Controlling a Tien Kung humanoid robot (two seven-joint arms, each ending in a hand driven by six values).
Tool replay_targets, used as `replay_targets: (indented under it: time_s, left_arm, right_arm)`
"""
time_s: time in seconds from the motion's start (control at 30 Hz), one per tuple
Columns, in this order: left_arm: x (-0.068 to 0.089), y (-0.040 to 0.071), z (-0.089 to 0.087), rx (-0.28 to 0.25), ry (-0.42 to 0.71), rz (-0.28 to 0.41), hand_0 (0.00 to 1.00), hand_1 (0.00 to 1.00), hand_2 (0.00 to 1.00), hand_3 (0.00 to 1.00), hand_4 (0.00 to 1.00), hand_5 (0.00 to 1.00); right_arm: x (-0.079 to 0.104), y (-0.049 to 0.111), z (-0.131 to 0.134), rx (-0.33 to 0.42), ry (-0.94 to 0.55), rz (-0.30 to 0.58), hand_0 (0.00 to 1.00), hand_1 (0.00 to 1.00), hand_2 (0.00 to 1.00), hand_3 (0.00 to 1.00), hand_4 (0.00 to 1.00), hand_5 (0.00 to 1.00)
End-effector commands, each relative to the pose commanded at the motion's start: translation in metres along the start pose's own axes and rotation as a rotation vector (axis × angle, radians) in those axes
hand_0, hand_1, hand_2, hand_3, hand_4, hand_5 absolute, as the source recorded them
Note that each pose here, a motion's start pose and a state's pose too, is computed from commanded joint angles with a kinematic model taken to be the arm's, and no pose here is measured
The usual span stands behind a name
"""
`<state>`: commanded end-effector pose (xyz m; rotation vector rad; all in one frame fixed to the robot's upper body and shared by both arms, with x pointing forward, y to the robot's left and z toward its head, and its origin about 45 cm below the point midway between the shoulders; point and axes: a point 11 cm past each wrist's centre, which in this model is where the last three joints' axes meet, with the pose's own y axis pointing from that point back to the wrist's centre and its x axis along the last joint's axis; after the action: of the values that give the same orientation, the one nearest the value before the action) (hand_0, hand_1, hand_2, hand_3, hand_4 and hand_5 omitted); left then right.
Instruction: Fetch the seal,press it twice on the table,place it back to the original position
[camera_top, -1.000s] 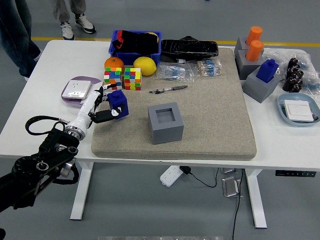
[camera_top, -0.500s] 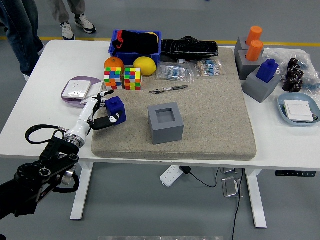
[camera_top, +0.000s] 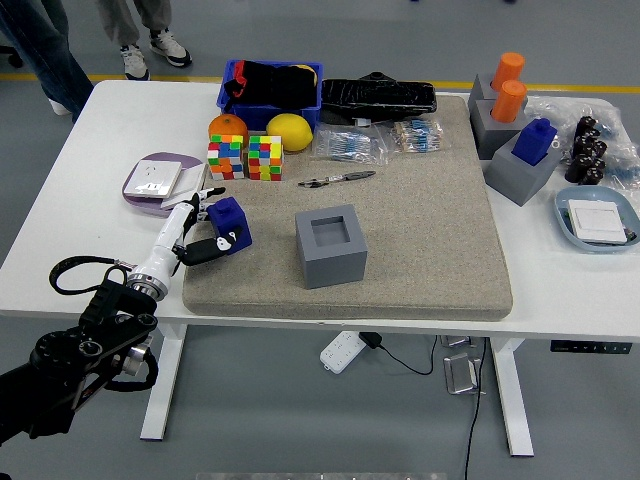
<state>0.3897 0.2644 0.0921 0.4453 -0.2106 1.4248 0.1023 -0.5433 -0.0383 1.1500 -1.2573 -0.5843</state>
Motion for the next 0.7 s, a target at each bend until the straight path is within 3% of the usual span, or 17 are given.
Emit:
replay_targets:
  time_s: [0.17, 0.3, 0.53, 0.7]
  left_arm:
    - [0.000, 0.000, 0.002, -0.006, 0.000, -0.010, 0.842, 0.491, 0.372, 0.858, 0.611, 0.002]
    - [0.001, -0.003, 0.018, -0.046, 0.003, -0.021, 0.841, 0.490, 0.371, 0.857, 0.612, 0.002]
    - [0.008, -0.013, 0.064, -0.145, 0.000, -0.058, 0.840, 0.490, 0.371, 0.857, 0.613, 0.002]
    - [0.003, -0.014, 0.098, -0.215, 0.007, -0.109, 0.841, 0.490, 0.370, 0.856, 0.613, 0.002]
  right_arm:
    - [-0.001, 0.000, -0.001, 0.002, -0.004, -0.002, 0.799, 0.707, 0.699, 0.661, 0.778, 0.553]
    - [-0.001, 0.000, 0.000, -0.001, -0.006, -0.002, 0.799, 0.708, 0.699, 0.661, 0.778, 0.553]
    - [0.001, 0.000, 0.000, 0.001, -0.011, 0.001, 0.799, 0.707, 0.698, 0.661, 0.778, 0.553]
    - [0.002, 0.000, 0.000, 0.001, -0.015, 0.004, 0.799, 0.707, 0.699, 0.661, 0.778, 0.554]
